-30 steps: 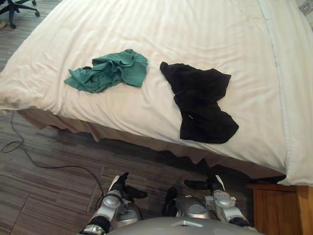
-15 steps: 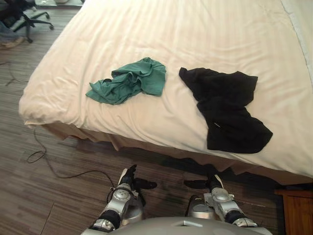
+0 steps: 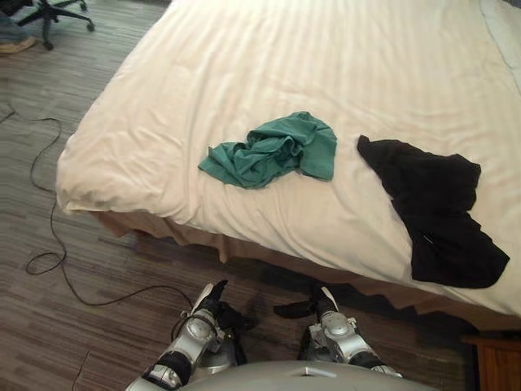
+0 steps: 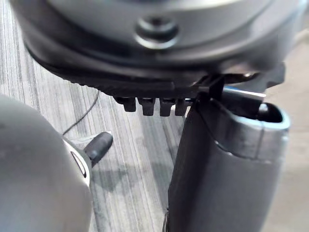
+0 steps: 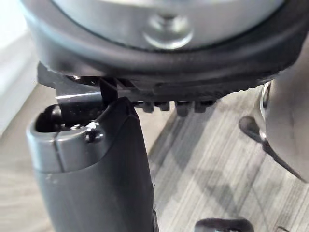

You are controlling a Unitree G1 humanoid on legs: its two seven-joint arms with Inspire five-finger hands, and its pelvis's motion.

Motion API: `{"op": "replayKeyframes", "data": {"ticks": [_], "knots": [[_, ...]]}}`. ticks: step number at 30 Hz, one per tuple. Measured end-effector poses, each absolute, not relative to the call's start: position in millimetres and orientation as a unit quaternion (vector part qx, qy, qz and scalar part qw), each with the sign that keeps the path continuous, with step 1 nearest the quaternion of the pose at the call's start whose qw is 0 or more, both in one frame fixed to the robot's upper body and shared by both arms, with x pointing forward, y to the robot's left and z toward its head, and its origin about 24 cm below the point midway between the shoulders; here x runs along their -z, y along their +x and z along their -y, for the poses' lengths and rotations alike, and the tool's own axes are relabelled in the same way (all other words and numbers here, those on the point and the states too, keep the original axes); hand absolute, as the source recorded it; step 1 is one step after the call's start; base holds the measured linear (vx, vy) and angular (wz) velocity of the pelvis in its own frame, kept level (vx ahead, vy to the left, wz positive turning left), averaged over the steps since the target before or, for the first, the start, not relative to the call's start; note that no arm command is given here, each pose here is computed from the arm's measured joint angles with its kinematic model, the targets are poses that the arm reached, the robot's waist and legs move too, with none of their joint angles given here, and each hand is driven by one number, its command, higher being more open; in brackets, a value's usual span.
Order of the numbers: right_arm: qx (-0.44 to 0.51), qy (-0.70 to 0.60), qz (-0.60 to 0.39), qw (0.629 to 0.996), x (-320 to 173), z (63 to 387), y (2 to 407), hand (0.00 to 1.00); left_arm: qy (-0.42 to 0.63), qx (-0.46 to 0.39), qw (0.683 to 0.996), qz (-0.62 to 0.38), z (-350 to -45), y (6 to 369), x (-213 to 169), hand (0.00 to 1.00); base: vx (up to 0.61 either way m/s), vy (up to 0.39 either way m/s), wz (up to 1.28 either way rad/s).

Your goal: Tidy up the quilt and then pick up the clothes from the bed and put them into the laundry hamper

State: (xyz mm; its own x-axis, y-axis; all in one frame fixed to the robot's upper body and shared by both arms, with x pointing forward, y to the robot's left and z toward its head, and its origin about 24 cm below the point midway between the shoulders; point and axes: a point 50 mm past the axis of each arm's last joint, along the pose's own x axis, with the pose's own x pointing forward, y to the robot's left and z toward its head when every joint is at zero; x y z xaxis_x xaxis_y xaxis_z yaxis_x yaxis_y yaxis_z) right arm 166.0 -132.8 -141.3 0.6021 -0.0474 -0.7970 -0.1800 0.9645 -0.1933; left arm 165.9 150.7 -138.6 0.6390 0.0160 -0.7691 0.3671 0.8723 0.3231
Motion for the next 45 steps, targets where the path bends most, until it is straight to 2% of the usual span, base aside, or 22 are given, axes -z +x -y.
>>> {"op": "replayKeyframes", "data": {"ticks": [2,5,7,9,11,12,13,16,19,20,23,24,25,27,29,30,32,35,38,42,45], "knots": [[-0.009,-0.118,-0.454,0.883,143,140,164,1.00,0.218,0.081,0.878,-0.419,-151,165,140,1.00,0.01,-0.064,0.15],[0.110,-0.050,-0.480,0.869,147,166,155,1.00,0.141,-0.027,0.877,-0.459,-162,155,146,1.00,-0.01,-0.039,-0.08],[0.168,-0.012,-0.499,0.850,152,183,140,1.00,0.087,-0.095,0.871,-0.474,-176,150,147,1.00,0.01,0.000,0.02],[0.250,0.063,-0.524,0.812,160,196,113,1.00,-0.009,-0.203,0.848,-0.489,-198,137,151,1.00,0.09,0.003,0.03],[0.364,0.166,-0.537,0.743,168,212,73,1.00,-0.129,-0.354,0.784,-0.494,-232,103,156,1.00,0.14,0.008,-0.05],[0.393,0.189,-0.538,0.721,170,215,60,1.00,-0.163,-0.395,0.761,-0.489,-240,91,157,1.00,0.11,0.007,-0.03],[0.438,0.221,-0.537,0.687,171,220,38,1.00,-0.211,-0.466,0.717,-0.473,-255,68,158,1.00,0.09,0.002,-0.05],[0.521,0.265,-0.521,0.622,169,236,-2,1.00,-0.280,-0.594,0.630,-0.413,-295,26,149,1.00,0.06,-0.004,-0.11],[0.567,0.253,-0.488,0.613,160,265,-15,1.00,-0.293,-0.656,0.595,-0.360,-324,6,137,1.00,-0.02,-0.004,-0.13],[0.572,0.245,-0.478,0.620,156,273,-13,1.00,-0.293,-0.662,0.594,-0.350,-330,6,133,1.00,-0.03,0.000,-0.07],[0.589,0.177,-0.395,0.683,126,321,16,1.00,-0.278,-0.681,0.617,-0.282,-362,15,111,1.00,-0.04,0.009,-0.05],[0.588,0.143,-0.344,0.718,106,336,37,1.00,-0.260,-0.676,0.639,-0.257,-372,26,100,1.00,-0.05,-0.006,0.01],[0.586,0.127,-0.317,0.735,94,343,47,1.00,-0.249,-0.671,0.654,-0.245,-377,33,93,1.00,-0.04,-0.005,0.03],[0.577,0.056,-0.208,0.788,45,363,85,1.00,-0.191,-0.653,0.710,-0.184,-392,63,60,1.00,-0.03,0.004,0.11],[0.579,0.025,-0.151,0.801,21,369,100,1.00,-0.159,-0.644,0.738,-0.127,-400,78,35,1.00,0.00,-0.005,0.15],[0.582,0.011,-0.105,0.806,0,373,112,1.00,-0.125,-0.629,0.764,-0.068,-403,97,5,1.00,0.04,-0.006,0.17],[0.585,0.000,-0.069,0.808,-16,377,120,1.00,-0.100,-0.612,0.785,-0.004,-401,113,-23,1.00,0.07,-0.004,0.14],[0.574,-0.023,-0.018,0.818,-39,374,133,1.00,-0.066,-0.564,0.819,0.084,-385,140,-67,1.00,0.05,0.002,0.02],[0.535,-0.044,0.004,0.844,-50,363,152,1.00,-0.022,-0.488,0.857,0.163,-355,167,-104,1.00,0.01,0.034,-0.22],[0.491,-0.044,0.014,0.870,-53,351,169,1.00,-0.028,-0.375,0.903,0.209,-308,196,-119,1.00,-0.01,0.027,-0.26],[0.450,-0.061,0.021,0.890,-58,340,177,1.00,-0.071,-0.282,0.936,0.198,-264,211,-109,1.00,-0.02,0.014,-0.29]]}}
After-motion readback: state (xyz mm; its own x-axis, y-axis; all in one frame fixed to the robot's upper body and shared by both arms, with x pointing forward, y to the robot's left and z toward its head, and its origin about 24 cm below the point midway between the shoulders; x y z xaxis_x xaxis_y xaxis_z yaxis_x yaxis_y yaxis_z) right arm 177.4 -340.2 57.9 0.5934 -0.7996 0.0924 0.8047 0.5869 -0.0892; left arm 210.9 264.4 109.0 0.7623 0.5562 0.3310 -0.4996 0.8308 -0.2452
